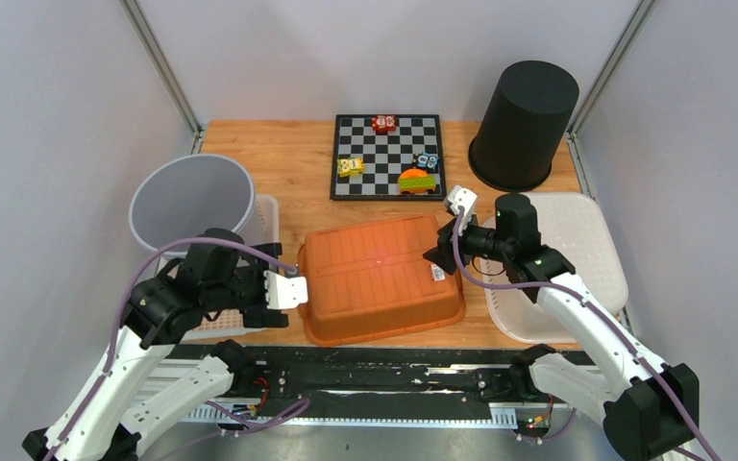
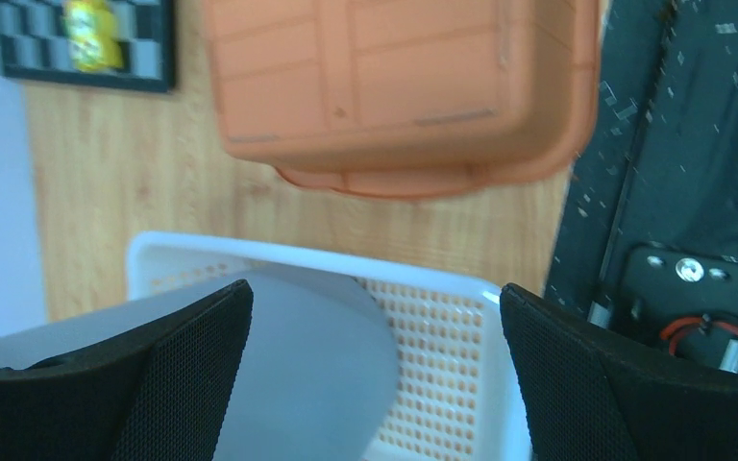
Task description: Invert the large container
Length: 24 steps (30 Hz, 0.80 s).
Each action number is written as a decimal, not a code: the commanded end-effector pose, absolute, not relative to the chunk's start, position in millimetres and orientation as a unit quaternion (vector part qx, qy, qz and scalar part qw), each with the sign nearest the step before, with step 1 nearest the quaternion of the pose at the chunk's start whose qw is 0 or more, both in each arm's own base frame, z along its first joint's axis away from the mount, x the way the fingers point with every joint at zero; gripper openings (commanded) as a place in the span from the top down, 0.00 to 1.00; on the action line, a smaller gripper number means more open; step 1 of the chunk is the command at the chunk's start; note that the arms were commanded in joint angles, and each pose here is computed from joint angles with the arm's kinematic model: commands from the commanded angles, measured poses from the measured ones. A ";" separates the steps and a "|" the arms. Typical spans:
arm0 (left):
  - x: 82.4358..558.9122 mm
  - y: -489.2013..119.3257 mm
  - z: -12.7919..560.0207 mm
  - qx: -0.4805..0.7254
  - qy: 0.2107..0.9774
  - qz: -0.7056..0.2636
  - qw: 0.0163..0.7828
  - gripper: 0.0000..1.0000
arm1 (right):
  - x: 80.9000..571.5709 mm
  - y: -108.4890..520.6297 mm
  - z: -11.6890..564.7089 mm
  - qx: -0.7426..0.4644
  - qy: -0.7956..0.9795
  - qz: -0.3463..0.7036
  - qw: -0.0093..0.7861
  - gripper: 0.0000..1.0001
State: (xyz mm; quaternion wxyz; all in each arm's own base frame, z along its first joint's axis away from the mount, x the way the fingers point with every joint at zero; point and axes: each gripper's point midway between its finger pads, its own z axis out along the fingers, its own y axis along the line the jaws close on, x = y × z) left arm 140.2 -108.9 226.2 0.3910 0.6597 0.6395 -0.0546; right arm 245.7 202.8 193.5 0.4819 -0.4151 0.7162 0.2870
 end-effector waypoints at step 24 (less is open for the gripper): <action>211.7 -66.4 111.7 0.467 0.828 0.113 0.289 0.07 | 232.7 209.1 188.2 -0.454 0.690 0.299 0.478 0.31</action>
